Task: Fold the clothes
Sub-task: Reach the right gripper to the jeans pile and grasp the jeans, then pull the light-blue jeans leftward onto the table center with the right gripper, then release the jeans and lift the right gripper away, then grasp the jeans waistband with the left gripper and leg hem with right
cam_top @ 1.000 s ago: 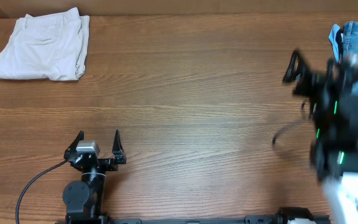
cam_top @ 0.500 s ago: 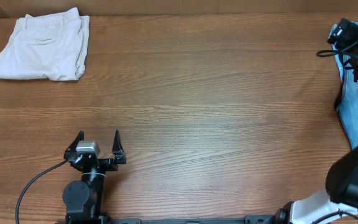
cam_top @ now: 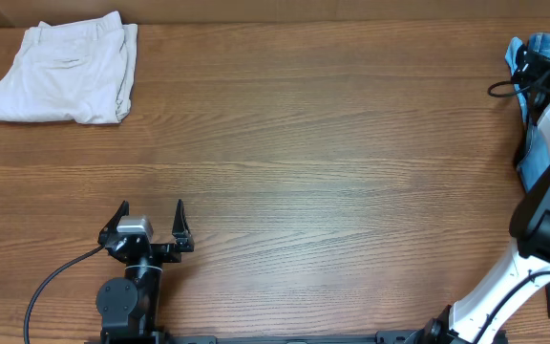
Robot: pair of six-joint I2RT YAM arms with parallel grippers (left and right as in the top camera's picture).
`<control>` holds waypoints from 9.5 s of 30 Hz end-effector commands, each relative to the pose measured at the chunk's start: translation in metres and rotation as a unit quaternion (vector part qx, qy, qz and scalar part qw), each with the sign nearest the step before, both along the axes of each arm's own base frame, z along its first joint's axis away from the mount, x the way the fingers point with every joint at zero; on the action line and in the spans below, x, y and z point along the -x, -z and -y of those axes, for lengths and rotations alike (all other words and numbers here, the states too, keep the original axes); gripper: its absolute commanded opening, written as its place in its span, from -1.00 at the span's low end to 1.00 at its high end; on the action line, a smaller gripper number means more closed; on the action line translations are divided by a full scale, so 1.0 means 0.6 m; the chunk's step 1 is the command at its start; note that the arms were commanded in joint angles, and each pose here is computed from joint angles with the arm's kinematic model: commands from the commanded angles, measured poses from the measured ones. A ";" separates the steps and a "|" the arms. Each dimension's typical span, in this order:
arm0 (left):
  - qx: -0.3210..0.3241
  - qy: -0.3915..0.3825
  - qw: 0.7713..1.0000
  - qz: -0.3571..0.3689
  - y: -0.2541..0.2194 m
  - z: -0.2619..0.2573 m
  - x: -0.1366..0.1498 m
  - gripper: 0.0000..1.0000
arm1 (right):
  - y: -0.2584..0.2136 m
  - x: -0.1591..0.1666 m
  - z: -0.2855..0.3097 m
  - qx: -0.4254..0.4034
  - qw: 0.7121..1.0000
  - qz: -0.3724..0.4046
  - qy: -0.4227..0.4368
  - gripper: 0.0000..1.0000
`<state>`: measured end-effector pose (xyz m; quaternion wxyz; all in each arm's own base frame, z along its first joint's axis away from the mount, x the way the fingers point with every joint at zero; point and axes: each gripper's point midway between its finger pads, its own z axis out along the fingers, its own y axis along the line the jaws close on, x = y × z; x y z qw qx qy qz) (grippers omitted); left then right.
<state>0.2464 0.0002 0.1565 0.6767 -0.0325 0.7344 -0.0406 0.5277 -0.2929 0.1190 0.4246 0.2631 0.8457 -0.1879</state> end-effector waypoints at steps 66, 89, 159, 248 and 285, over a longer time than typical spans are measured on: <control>-0.010 -0.002 1.000 0.002 0.001 -0.001 0.000 1.00 | -0.054 -0.055 -0.058 -0.070 0.993 0.076 -0.057 -0.92; -0.010 -0.002 1.000 0.002 0.001 -0.001 0.000 1.00 | -0.128 -0.097 -0.542 -0.149 0.937 0.055 -0.310 -0.92; -0.010 -0.002 1.000 0.002 0.001 -0.001 0.000 1.00 | 0.144 0.075 -1.049 -0.396 0.796 -0.167 -0.425 -0.92; 0.128 0.214 0.968 0.040 -0.098 0.122 0.039 1.00 | -0.259 0.483 -0.481 -0.203 0.972 -0.109 -0.049 1.00; 0.123 -0.121 0.778 -0.604 0.089 -0.186 -0.033 1.00 | -0.099 0.397 -0.464 -0.299 0.929 -0.208 -0.055 1.00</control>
